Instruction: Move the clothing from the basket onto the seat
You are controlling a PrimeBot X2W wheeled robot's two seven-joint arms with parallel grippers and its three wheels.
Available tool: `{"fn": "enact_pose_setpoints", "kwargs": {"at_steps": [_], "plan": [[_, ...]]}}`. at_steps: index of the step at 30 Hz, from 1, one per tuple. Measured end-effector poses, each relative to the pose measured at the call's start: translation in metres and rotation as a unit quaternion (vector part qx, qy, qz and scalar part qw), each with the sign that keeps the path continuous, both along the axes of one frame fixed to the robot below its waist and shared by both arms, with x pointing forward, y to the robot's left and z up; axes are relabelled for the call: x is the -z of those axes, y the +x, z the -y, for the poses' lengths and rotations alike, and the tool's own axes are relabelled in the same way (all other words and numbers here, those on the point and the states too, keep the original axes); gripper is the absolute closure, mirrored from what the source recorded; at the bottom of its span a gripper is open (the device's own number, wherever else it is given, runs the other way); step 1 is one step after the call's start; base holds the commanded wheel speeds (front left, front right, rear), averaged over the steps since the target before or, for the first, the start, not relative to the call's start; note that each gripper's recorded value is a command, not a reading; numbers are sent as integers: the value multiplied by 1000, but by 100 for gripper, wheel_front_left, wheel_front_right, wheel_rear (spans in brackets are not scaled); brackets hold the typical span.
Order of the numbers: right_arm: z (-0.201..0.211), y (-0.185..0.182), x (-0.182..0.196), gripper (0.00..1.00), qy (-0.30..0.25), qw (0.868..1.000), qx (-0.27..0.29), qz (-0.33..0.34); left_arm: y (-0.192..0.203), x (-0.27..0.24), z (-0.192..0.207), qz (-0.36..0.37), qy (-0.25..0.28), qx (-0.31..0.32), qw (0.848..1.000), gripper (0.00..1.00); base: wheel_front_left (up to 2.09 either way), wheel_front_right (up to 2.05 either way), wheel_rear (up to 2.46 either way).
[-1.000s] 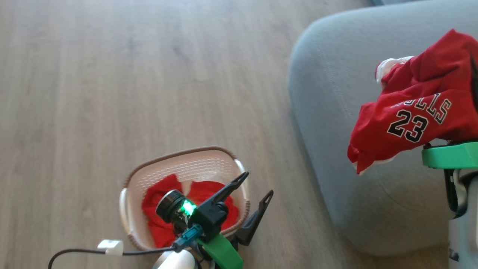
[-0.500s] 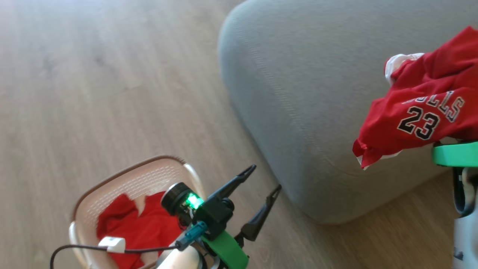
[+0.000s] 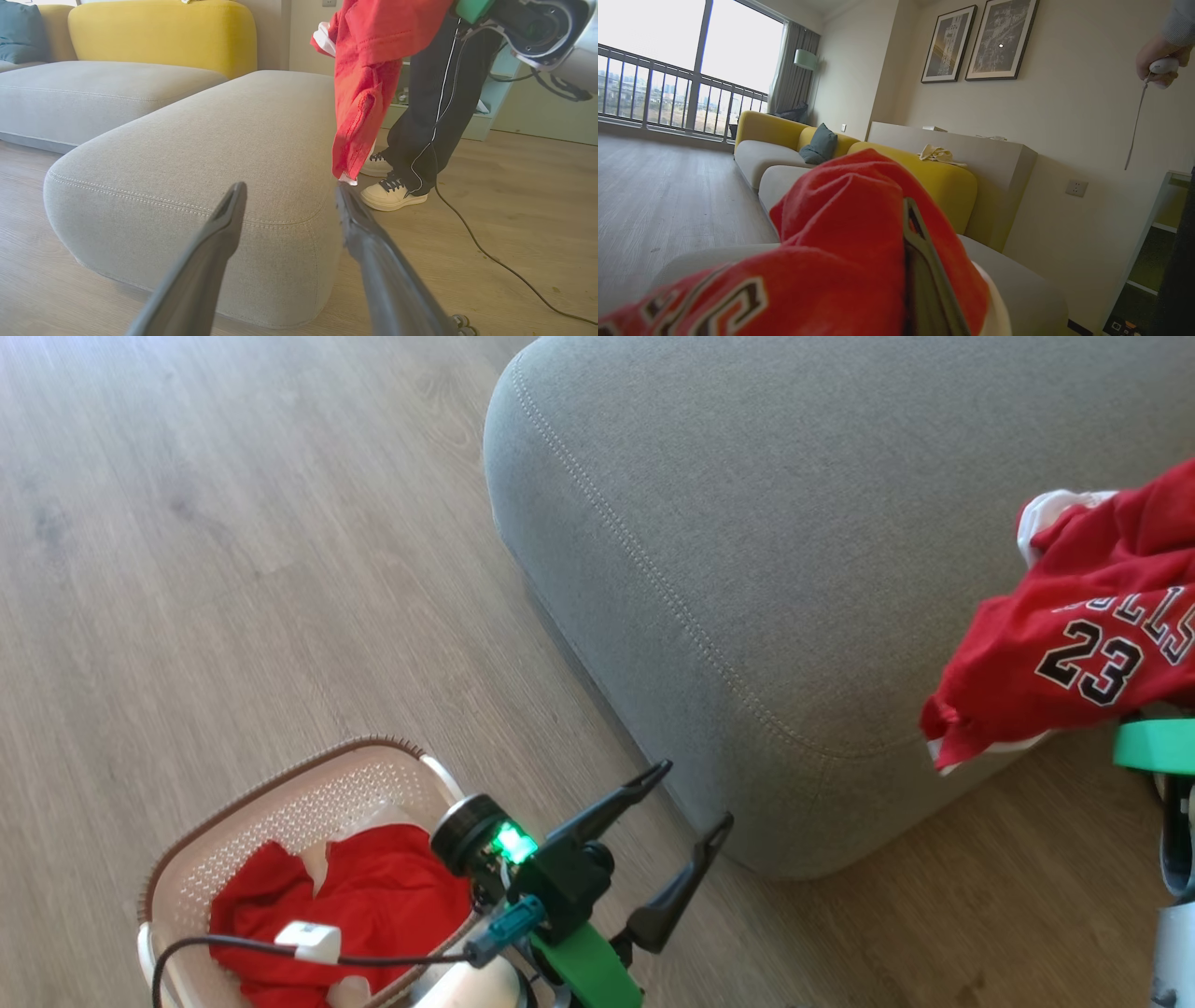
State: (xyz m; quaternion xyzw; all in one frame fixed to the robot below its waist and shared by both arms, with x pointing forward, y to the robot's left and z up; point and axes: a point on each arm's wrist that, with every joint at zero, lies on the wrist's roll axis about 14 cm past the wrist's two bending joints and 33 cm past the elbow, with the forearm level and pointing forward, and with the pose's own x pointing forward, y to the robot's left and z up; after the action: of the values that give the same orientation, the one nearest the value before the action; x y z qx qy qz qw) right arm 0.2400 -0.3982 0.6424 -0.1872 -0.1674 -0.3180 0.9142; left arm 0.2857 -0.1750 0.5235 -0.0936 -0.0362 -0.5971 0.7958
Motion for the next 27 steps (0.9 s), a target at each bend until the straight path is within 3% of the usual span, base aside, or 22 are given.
{"fn": "enact_pose_setpoints", "kwargs": {"at_steps": [13,23,27], "plan": [[5,18,-15,100,-11,1000,-8,11,8,10,-1,-11,1,-1,1000,0,0,0,0],[17,89,-49,100,-58,998,-18,26,44,63,-10,-25,32,19,999,0,0,0,0],[22,134,-60,100,-79,996,-24,31,62,98,-17,-47,44,23,998,0,0,0,0]]}}
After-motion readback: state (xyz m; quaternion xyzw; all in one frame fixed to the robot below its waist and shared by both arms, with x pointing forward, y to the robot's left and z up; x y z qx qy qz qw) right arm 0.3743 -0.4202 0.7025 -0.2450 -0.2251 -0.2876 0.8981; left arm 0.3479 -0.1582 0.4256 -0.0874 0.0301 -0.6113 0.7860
